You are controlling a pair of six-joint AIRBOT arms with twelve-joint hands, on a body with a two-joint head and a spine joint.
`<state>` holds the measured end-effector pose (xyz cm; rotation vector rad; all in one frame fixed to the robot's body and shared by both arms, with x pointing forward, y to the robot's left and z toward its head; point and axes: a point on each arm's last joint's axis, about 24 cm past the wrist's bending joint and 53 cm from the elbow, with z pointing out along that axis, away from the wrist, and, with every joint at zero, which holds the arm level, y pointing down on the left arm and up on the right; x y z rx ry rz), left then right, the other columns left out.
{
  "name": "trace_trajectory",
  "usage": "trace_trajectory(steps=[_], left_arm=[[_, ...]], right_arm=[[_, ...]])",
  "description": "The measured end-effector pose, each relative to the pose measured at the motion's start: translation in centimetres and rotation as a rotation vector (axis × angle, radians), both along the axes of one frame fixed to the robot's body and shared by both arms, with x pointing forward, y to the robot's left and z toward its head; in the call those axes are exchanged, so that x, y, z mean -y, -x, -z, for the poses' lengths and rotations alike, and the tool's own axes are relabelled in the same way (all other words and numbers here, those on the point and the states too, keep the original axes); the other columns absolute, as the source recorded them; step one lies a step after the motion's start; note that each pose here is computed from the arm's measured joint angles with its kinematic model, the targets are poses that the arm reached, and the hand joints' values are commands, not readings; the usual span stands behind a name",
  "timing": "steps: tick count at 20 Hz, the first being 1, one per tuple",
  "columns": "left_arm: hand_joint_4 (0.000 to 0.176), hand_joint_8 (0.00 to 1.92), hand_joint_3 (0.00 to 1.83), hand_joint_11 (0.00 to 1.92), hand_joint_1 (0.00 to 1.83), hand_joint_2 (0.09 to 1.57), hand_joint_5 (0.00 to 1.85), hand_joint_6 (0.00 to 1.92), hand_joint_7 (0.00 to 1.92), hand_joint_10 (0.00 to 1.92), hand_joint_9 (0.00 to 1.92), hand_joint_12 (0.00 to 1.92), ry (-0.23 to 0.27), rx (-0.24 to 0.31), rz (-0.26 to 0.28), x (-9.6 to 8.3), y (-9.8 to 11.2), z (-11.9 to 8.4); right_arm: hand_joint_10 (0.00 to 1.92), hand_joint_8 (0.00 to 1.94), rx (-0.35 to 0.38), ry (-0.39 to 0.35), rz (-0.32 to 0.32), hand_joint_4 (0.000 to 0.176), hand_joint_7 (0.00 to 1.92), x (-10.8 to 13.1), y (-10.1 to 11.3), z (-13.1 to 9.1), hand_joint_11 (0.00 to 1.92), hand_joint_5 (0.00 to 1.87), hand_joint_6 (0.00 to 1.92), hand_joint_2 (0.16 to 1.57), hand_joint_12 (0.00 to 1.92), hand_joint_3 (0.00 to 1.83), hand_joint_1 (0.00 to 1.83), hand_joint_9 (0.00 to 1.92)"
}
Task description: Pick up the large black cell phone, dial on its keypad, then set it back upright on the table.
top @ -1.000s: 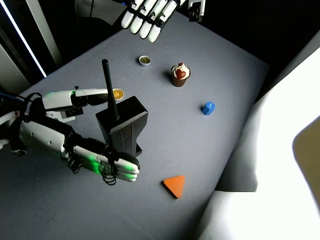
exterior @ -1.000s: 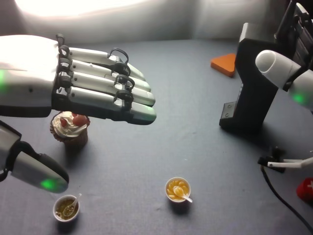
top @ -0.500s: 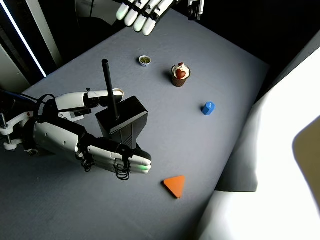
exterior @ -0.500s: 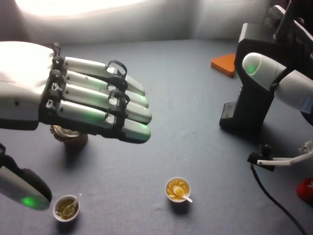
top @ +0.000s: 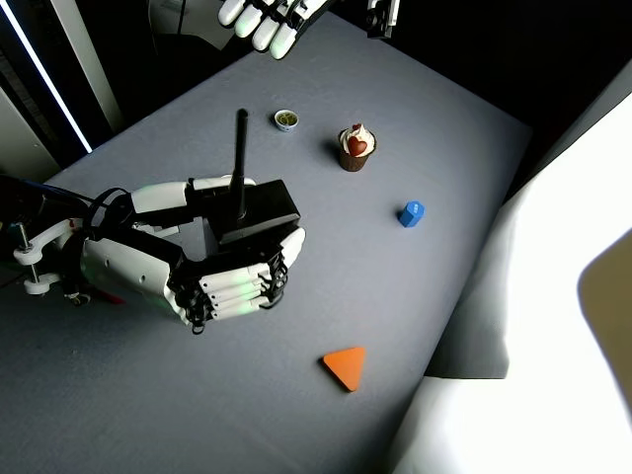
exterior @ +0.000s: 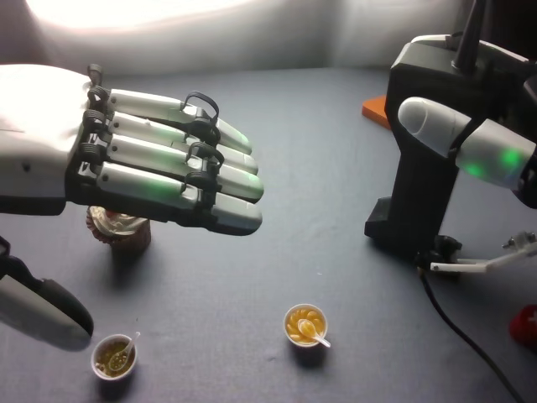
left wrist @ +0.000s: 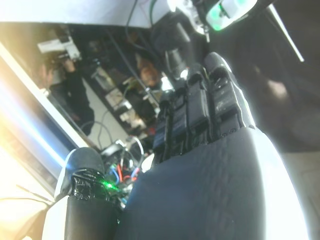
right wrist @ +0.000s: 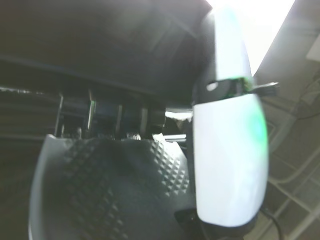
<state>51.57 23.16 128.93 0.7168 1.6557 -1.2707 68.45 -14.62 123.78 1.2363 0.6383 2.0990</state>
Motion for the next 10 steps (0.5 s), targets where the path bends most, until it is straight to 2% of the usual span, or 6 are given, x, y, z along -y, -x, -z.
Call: trace_trajectory(steps=[4,5,7,9,10], left_arm=[[0.0,0.0,0.0,0.0,0.08,1.19,0.12,0.0,0.11,0.0,0.11,0.35,0.0,0.0,0.003,0.0,0.1,0.0],[0.0,0.0,0.0,0.0,0.12,1.19,0.14,0.01,0.12,0.0,0.12,0.34,-0.001,0.0,0.004,0.0,0.1,0.0],[0.0,0.01,0.0,0.0,0.23,1.22,0.21,0.01,0.2,0.01,0.18,0.5,-0.001,0.0,0.005,0.0,0.1,0.0],[0.0,0.01,0.0,0.0,0.28,1.24,0.24,0.01,0.24,0.01,0.23,0.54,-0.001,0.0,0.005,0.0,0.1,0.0],[0.0,0.01,0.0,0.0,0.5,1.24,0.28,0.0,0.36,0.02,0.38,0.8,-0.001,0.0,0.005,0.0,0.1,0.0]], right_arm=[[1.11,0.9,0.008,0.012,-0.002,0.0,0.87,0.1,-0.1,-0.2,0.77,0.83,1.05,1.14,1.62,0.0,1.49,0.93],[1.14,1.0,0.016,0.026,-0.007,0.0,0.81,0.2,-0.1,-0.4,0.74,0.79,1.11,1.15,1.65,0.0,1.48,0.91],[1.15,1.03,0.041,0.06,-0.023,0.0,0.79,0.2,0.0,-1.1,0.74,0.8,1.11,1.16,1.65,0.0,1.48,0.9],[1.15,1.06,0.08,0.084,-0.034,0.0,0.78,0.3,0.4,-2.1,0.76,0.78,1.11,1.16,1.65,0.0,1.48,0.89],[1.17,1.09,0.101,0.085,-0.032,0.0,0.77,0.6,0.6,-2.6,0.77,0.79,1.08,1.16,1.64,0.0,1.48,0.88]])
